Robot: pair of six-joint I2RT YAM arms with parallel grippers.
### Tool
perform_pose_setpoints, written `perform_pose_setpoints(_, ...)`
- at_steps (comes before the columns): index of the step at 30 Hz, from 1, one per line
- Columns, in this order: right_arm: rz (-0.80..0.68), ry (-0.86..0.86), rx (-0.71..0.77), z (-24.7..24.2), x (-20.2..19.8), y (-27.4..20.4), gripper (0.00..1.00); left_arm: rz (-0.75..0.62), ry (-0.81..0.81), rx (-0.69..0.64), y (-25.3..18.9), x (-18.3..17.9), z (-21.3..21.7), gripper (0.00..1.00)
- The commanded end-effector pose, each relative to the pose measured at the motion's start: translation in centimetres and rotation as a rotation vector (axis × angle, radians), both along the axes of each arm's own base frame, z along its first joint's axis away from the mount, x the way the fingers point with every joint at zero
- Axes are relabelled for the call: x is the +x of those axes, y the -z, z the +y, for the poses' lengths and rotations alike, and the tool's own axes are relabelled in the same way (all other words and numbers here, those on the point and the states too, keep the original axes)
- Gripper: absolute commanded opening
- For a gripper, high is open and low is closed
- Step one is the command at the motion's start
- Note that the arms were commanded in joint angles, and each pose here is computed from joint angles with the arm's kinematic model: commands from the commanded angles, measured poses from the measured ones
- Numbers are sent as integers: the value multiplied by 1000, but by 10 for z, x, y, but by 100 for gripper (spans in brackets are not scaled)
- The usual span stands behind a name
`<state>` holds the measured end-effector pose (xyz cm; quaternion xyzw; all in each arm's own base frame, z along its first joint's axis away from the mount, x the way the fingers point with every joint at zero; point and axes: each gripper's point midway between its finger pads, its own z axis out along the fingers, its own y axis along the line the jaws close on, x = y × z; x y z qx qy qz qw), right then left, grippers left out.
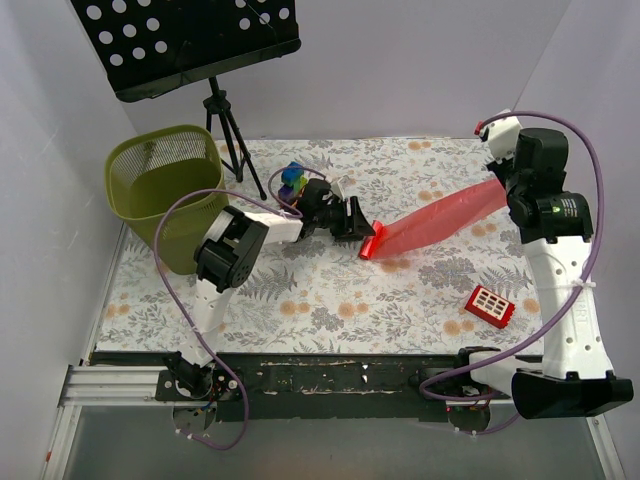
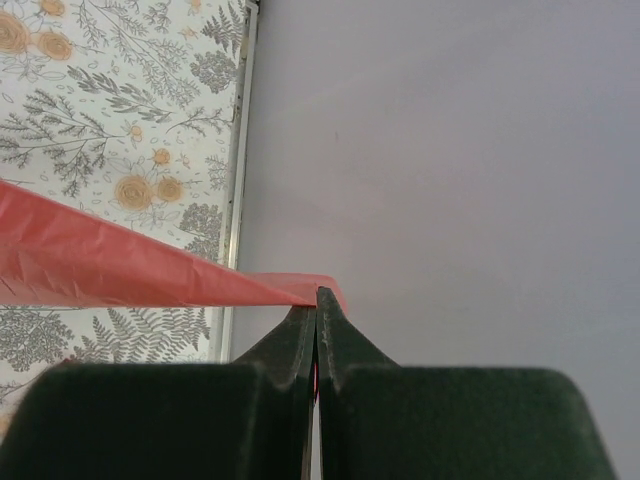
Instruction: Put the trash bags into the trash bin
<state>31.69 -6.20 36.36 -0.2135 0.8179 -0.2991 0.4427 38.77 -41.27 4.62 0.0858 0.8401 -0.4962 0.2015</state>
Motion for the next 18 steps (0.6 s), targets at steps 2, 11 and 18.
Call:
perform_pose_setpoints(2, -36, 24, 6, -3, -6, -9, 1, 86, -48, 229, 73, -17, 13, 51)
perform_pose_setpoints(11, -9, -15, 45, 6, -1, 6, 1, 68, -81, 444, 115, -31, 28, 19)
perform_pose_setpoints(18, 10, -264, 158, 52, 14, 24, 1, 62, -276, 461, 56, -29, 79, 0)
